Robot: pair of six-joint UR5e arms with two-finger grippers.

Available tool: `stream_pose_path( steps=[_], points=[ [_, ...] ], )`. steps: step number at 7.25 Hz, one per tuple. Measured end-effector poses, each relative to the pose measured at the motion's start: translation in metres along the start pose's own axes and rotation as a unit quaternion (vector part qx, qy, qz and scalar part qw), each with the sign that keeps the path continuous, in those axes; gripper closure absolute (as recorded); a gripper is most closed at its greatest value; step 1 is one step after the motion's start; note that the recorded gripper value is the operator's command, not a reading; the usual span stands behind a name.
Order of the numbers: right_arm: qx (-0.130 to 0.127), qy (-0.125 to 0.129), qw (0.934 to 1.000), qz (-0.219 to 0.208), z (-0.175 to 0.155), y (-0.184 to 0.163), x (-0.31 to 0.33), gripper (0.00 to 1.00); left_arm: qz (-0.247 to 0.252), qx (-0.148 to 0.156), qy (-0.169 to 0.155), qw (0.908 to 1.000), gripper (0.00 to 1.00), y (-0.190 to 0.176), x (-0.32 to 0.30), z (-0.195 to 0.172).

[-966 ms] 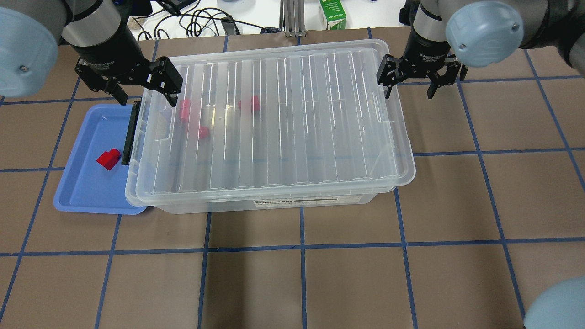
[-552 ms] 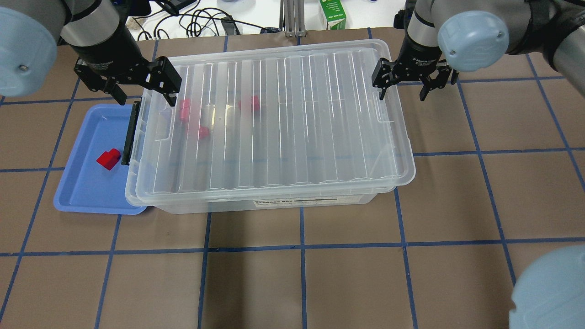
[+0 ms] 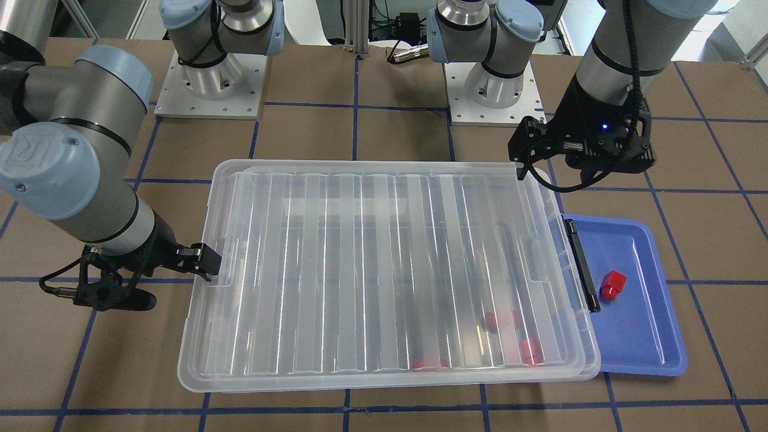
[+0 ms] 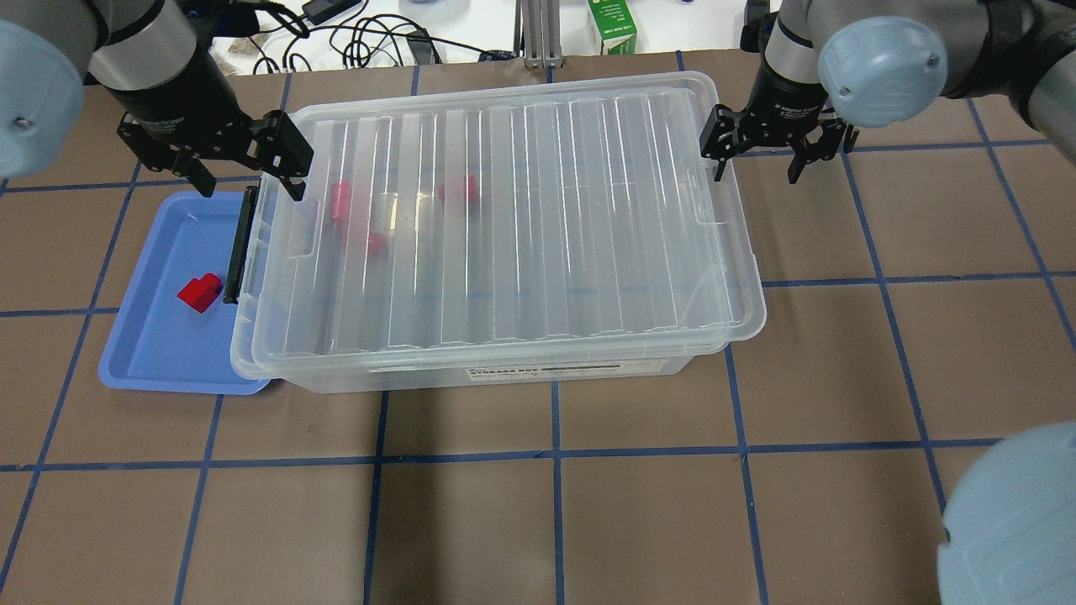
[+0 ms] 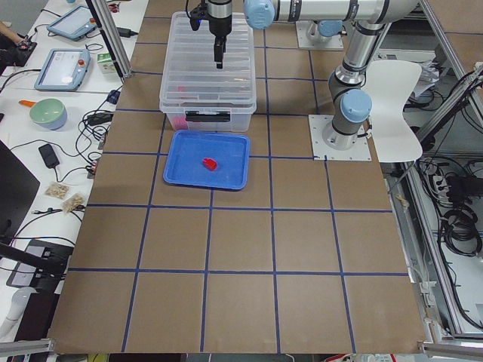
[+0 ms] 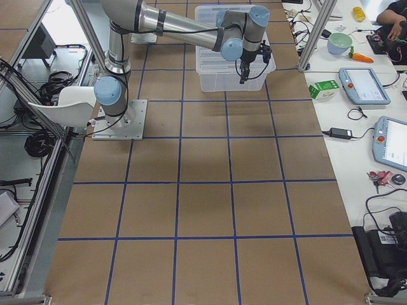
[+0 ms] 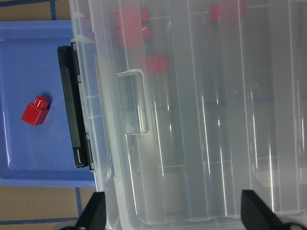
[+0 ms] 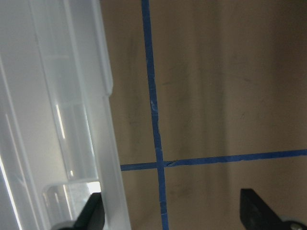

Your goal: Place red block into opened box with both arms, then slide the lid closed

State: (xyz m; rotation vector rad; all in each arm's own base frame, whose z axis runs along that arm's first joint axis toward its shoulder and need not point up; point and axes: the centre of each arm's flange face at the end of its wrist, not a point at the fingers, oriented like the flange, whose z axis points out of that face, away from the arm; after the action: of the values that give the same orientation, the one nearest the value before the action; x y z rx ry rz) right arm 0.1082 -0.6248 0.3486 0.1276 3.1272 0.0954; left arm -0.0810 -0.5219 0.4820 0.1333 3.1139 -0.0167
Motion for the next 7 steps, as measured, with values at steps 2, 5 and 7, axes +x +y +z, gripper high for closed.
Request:
stream_pose_path(
  steps=[2,5,7],
  points=[
    [-0.001,0.005,1.0,-0.001,0.0,-0.004,0.018,0.0,0.009,-0.007,0.004,0.9999,0.0,-0.004,-0.044,0.009],
    [-0.002,0.008,1.0,0.003,-0.002,-0.01,0.056,0.0,0.039,-0.023,0.017,0.9988,0.0,-0.002,-0.115,0.033],
    [-0.002,0.018,0.9998,-0.002,-0.004,-0.013,0.076,0.0,0.057,-0.028,0.029,0.9976,0.0,-0.001,-0.157,0.051]
  ],
)
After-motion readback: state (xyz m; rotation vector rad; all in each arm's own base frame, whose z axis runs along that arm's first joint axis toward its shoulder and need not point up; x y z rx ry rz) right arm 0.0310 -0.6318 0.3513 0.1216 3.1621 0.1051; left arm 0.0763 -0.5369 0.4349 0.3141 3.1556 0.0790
